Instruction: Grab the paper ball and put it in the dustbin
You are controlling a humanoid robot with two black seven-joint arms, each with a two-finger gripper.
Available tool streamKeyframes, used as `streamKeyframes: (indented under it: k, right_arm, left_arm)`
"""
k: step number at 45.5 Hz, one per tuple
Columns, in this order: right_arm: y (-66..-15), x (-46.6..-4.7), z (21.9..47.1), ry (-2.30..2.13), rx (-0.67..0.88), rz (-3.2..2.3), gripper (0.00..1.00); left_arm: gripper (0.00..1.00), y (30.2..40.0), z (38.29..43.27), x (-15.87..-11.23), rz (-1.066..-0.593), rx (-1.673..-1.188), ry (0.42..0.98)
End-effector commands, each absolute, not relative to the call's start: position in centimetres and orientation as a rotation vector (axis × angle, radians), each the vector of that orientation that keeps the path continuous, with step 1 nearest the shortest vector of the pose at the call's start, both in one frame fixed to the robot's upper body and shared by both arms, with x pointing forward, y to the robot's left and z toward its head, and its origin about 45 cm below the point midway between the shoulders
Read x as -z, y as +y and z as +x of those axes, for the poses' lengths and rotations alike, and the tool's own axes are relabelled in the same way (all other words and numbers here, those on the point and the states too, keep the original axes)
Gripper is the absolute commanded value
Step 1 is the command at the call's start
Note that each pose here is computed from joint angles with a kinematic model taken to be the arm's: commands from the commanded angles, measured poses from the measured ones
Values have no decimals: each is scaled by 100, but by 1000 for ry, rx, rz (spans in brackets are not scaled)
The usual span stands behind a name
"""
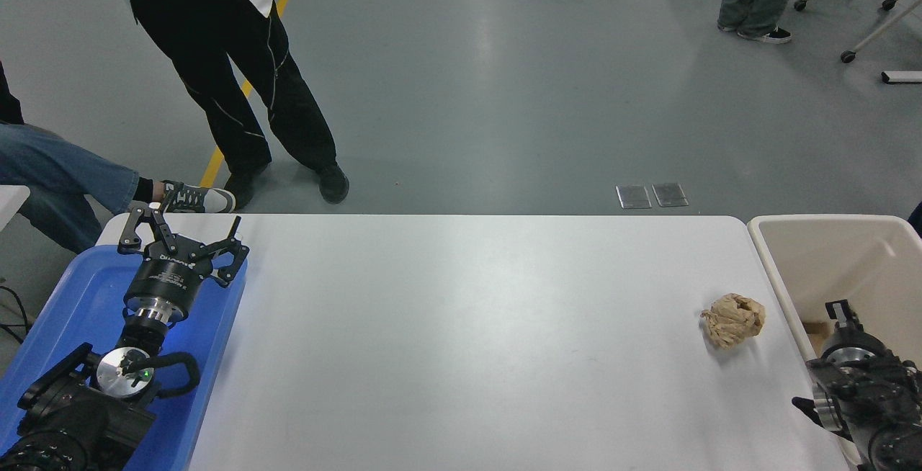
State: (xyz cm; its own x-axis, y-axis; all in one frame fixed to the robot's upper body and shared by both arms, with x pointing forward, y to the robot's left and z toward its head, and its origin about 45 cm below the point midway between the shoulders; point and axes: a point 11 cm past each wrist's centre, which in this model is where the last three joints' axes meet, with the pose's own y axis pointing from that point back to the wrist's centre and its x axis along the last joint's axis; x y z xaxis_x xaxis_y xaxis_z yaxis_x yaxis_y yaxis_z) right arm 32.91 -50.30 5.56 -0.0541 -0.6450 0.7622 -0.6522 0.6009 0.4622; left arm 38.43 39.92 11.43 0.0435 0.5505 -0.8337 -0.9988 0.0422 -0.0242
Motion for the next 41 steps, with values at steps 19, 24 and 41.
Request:
streamKeyframes:
  k: [19, 24, 41]
  right_arm:
    - [-4487, -1866, 4005, -1071, -208, 1401, 100]
    - [-3957, -2126, 4073, -935, -235, 1492, 100]
    - [-2186, -2917, 3664, -291, -175, 1758, 100]
  left_arm:
    - [99, 3986, 3842, -1139, -759, -1379, 764]
    - [99, 3986, 3842, -1139, -759, -1379, 764]
    - [99, 3983, 3844, -1142, -760, -1377, 764]
